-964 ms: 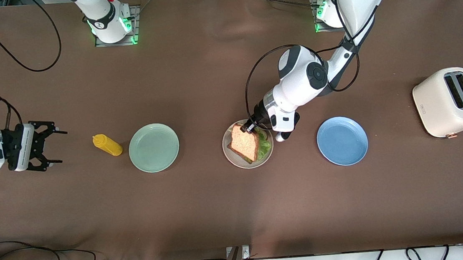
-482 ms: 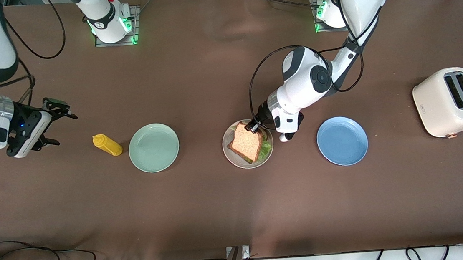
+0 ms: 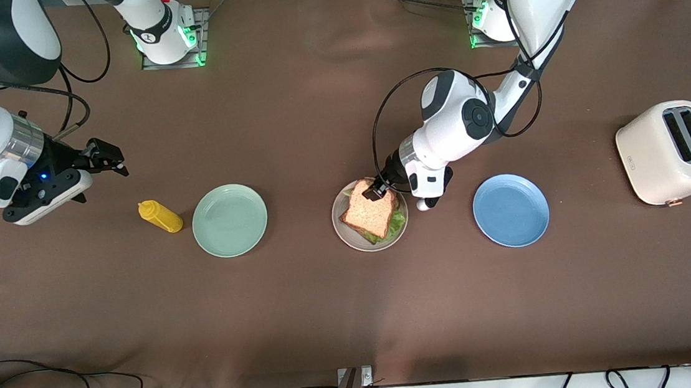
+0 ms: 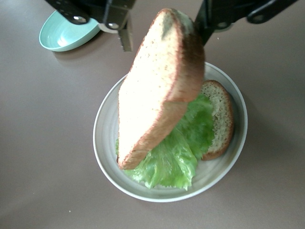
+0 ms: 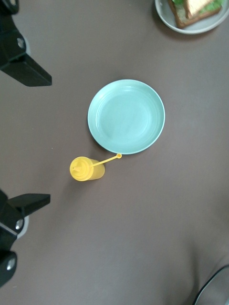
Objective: Make sandwich on beige plate with both arms
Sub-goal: 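Press the toast flat with the left gripper while the right gripper withdraws, then open the left gripper and raise it off the sandwich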
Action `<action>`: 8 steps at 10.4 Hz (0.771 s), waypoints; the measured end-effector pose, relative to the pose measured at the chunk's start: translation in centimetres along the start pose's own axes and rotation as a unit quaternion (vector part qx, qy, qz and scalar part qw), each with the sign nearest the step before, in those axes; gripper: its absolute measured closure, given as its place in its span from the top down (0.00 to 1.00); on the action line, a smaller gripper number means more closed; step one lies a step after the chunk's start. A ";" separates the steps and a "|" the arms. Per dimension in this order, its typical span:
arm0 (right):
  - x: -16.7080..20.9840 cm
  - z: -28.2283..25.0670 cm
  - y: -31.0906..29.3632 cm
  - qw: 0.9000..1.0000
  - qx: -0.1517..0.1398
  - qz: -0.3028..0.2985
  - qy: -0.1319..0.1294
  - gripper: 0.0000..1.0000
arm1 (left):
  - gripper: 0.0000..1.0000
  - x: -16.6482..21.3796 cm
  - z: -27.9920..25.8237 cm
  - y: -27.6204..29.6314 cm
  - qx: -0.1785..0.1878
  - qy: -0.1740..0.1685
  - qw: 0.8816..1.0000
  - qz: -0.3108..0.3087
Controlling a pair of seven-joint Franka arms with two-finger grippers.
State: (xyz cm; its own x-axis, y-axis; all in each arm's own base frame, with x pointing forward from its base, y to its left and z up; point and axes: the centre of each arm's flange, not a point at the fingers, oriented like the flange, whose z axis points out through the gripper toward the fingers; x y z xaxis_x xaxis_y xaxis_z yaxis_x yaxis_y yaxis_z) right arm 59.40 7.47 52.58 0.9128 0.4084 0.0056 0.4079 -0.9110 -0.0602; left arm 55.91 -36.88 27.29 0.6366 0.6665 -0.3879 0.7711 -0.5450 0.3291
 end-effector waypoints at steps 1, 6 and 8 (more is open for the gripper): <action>0.0 -0.9 -1.0 0.999 -0.019 0.031 -0.018 1.00 | 0.80 0.2 0.3 -0.2 0.003 0.000 1.000 -0.002; -0.2 -4.0 -1.3 0.992 -0.034 0.122 -0.020 1.00 | 1.00 1.9 1.3 -1.0 0.013 0.008 1.000 -0.012; -1.3 -4.8 1.6 0.988 -0.031 0.149 -0.013 1.00 | 1.00 2.4 2.1 -1.6 0.038 0.012 0.999 -0.005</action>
State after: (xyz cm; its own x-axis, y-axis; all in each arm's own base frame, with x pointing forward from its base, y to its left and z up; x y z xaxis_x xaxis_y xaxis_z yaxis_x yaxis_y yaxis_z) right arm 58.94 5.23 57.31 0.9922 0.1212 -0.0291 0.1214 -0.9926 0.0060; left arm 56.22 -35.47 23.98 0.6300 0.6832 -0.3692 0.7758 -0.5758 0.2581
